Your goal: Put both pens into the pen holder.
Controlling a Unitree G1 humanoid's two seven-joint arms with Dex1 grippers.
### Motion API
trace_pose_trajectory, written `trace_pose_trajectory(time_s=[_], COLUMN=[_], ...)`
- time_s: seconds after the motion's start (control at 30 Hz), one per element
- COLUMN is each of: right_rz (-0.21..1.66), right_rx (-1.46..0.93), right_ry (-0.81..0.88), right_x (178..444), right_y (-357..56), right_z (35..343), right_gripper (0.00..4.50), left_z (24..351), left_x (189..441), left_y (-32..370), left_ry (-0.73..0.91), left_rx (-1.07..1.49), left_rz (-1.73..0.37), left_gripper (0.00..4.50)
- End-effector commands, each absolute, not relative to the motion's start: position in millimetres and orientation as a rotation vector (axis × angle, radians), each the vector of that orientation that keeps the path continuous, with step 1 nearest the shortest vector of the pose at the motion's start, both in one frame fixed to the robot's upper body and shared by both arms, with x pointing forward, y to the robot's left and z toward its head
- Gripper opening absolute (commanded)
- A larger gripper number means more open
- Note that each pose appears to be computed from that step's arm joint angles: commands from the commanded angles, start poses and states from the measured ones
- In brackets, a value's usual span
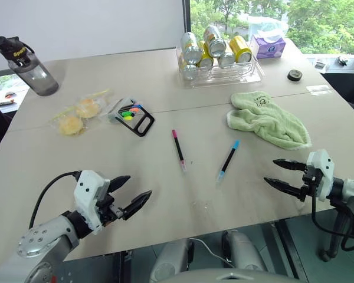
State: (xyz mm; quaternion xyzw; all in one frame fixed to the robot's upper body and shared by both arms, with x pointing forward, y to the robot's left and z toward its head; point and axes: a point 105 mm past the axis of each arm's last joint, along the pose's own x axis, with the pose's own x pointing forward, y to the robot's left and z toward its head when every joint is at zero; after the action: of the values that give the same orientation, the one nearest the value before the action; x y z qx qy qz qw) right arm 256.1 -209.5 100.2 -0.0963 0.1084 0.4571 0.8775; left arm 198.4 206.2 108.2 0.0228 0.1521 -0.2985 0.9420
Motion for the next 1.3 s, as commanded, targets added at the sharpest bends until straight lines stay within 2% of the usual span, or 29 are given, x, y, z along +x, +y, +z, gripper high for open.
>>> trace_pose_trajectory(time_s=[0.03, 0.83, 0.97, 1.0, 1.03, 1.07, 1.2, 1.3], right_rz=[0.964, 0.949, 0.814, 0.757, 0.719, 0.712, 0.707, 0.573], right_rx=[-0.228, -0.245, -0.208, -0.271, -0.322, -0.340, -0.326, -0.415], right_ry=[0.197, 0.188, 0.199, 0.230, 0.250, 0.230, 0.157, 0.141], right_x=[257.5, 265.2, 290.6, 299.7, 305.6, 312.1, 332.1, 365.3], right_y=[-208.9, -210.2, -213.9, -217.8, -220.8, -218.2, -208.0, -220.9], right_z=[109.0, 110.4, 122.6, 122.0, 121.5, 127.1, 147.6, 150.7], right_gripper=[3.64, 3.64, 3.64, 3.64, 4.19, 4.48, 4.48, 4.48], left_z=[114.4, 113.3, 128.8, 132.3, 134.0, 141.0, 174.8, 203.6], left_x=[196.2, 197.5, 200.8, 201.8, 202.5, 205.0, 212.4, 219.6], left_y=[203.2, 207.8, 205.1, 204.0, 203.3, 202.1, 193.5, 184.0], left_ry=[0.278, 0.286, 0.233, 0.237, 0.244, 0.230, 0.120, 0.004], left_rx=[0.048, 0.023, 0.022, 0.047, 0.066, 0.060, 0.059, 0.083], left_rz=[-0.627, -0.636, -0.679, -0.704, -0.721, -0.742, -0.798, -0.816], left_gripper=[4.41, 4.41, 4.41, 4.41, 4.50, 4.50, 4.50, 4.50])
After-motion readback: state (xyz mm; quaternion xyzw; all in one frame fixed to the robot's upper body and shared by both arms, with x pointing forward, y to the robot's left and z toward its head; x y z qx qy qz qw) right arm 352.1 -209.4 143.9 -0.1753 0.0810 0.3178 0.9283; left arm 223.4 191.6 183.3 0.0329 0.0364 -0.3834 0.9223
